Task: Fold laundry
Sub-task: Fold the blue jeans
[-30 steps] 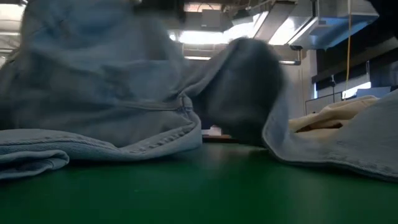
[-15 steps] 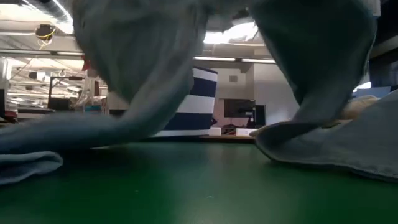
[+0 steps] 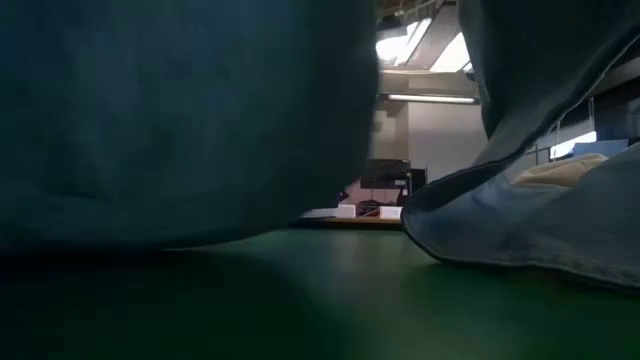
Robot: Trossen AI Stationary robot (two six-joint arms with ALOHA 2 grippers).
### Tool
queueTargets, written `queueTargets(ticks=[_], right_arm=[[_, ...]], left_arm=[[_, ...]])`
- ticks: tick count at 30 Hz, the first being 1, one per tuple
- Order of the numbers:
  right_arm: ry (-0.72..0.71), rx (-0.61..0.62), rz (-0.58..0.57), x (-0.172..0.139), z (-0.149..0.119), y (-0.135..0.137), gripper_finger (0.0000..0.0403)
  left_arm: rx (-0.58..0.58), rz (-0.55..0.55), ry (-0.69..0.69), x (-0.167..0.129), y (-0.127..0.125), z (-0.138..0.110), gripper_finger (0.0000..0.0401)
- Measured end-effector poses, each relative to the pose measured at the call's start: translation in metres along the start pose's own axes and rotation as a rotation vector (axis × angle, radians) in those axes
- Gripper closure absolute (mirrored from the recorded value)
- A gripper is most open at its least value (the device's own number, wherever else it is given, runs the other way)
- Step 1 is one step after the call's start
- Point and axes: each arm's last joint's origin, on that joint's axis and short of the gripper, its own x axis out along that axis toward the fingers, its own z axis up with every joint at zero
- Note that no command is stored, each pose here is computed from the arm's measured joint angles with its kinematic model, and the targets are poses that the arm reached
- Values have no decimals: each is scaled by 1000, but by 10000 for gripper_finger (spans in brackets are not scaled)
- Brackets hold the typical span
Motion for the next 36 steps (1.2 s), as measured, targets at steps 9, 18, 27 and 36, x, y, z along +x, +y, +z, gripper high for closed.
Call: queueTargets(ticks=[9,18,27,36], right_arm=[[-3,26,-1,-5,-2,11,390],[3,48,25,-5,-2,11,390],[12,71,41,-5,-3,11,384],[15,70,40,-5,-3,11,383]], left_arm=[[-192,-41,-245,61,-25,-21,221],[-223,-159,-216,124,-20,-17,224],[124,-169,-248,143,9,29,236],[439,-328,-230,165,11,38,249]])
